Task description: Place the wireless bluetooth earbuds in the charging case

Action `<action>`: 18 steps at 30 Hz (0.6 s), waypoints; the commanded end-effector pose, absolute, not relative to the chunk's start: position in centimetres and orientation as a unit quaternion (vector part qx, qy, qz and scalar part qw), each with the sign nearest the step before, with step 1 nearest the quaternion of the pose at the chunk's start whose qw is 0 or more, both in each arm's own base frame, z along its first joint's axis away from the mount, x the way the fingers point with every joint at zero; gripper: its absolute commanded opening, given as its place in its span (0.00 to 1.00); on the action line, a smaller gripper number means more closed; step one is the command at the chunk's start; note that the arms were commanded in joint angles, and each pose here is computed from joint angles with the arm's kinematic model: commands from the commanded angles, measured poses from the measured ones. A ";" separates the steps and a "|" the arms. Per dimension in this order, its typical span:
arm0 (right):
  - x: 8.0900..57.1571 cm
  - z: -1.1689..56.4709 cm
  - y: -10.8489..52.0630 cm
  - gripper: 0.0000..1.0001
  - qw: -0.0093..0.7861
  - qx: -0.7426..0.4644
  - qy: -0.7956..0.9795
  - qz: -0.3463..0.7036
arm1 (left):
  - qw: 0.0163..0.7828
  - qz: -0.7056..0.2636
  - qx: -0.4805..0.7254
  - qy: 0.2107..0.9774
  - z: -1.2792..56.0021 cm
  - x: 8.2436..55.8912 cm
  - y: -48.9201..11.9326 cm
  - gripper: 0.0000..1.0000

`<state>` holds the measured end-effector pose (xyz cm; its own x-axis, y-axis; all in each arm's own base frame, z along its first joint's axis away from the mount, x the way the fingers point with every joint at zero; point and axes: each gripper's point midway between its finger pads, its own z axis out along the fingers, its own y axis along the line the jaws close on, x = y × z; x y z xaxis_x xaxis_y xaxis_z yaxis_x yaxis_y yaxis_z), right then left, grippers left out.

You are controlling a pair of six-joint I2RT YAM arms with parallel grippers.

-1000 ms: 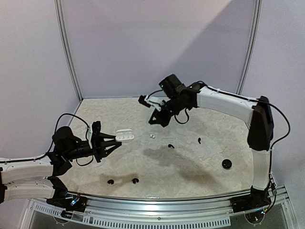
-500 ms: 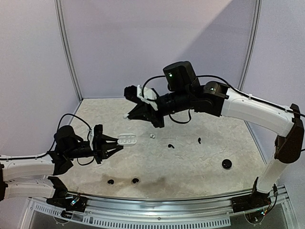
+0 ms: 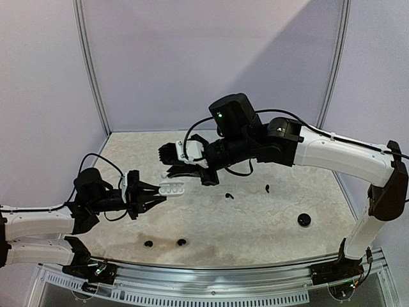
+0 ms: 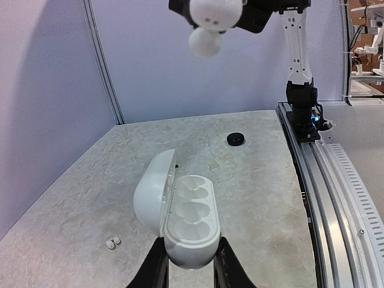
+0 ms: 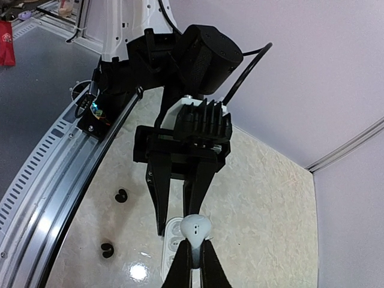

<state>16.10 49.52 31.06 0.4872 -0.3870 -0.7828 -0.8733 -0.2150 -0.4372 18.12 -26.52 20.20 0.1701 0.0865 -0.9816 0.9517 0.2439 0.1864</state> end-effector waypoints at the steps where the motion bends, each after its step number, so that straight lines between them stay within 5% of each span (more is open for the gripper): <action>1: 16.4 28.7 49.9 0.00 0.442 -0.747 0.434 0.240 | 0.605 -0.362 0.508 0.495 21.6 17.8 -27.1 0.00; 18: 16.7 27.5 49.6 0.00 0.433 -0.750 0.444 0.228 | 0.605 -0.363 0.499 0.503 21.3 17.8 -27.1 0.00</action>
<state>16.85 49.77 29.55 0.5069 -0.4252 -0.7499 -0.8612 -0.2114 -0.4622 17.99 -26.72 20.52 0.2339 0.0885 -0.9682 0.9392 0.2367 0.2486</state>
